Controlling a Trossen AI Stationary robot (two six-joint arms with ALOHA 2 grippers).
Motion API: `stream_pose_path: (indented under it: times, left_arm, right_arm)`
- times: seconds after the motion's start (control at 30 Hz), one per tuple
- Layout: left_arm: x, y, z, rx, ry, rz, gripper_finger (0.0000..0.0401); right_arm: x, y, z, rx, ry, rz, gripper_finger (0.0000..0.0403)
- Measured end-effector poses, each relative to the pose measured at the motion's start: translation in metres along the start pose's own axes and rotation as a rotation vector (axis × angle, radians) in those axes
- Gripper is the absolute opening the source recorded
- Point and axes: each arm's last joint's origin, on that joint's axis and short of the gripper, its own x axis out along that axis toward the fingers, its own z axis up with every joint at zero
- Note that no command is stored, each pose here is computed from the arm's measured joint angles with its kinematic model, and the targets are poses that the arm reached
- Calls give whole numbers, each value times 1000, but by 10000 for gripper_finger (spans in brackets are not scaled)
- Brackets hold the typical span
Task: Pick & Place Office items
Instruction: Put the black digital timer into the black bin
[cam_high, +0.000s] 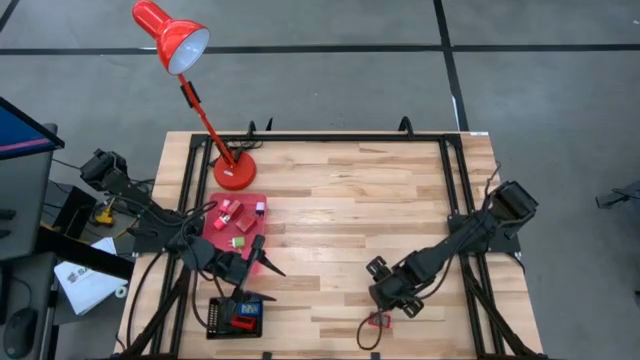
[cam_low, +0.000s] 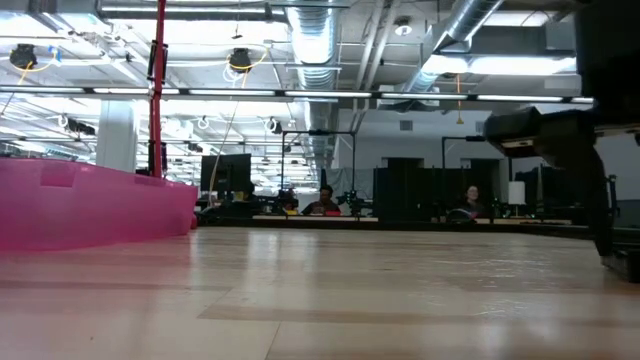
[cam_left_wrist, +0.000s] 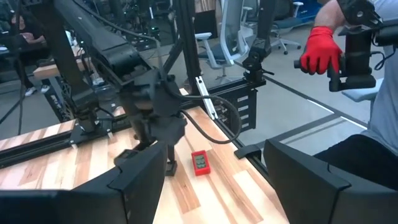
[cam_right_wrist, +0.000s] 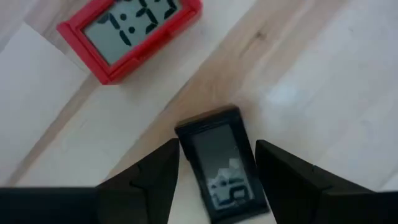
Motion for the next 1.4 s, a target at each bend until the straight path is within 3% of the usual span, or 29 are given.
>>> stream_pose_path:
  times: [0.43, 0.6, 0.7, 0.83, 0.93, 1.07, 1.23, 1.3, 1.4]
  left_arm:
    - [0, 0, 0, -2, -4, 5, 264]
    - [0, 0, 0, -2, -2, 4, 264]
    - [0, 1, -1, -5, 7, 33, 264]
    - [0, 7, -10, -11, 109, 186, 264]
    - [-1, 17, -20, -42, 192, 325, 264]
    - [1, 35, -31, -102, 255, 424, 264]
    - [10, 49, -51, -69, 242, 453, 264]
    - [20, 47, -52, -7, 161, 443, 267]
    - [36, 36, -49, 102, 6, 327, 275]
  right_arm:
    - [17, 3, 4, -43, 22, 3, 169]
    - [8, -9, 12, -27, -79, -146, 150]
    - [-9, -19, 15, -9, -135, -289, 146]
    - [-40, -26, 17, -6, -226, -431, 156]
    - [-74, -31, 21, 13, -354, -529, 159]
    - [-121, -30, 24, 2, -595, -600, 149]
    - [-163, -28, 26, -51, -873, -569, 153]
    - [-170, -30, 27, -62, -948, -556, 158]
    - [-172, -35, 28, -72, -991, -533, 160]
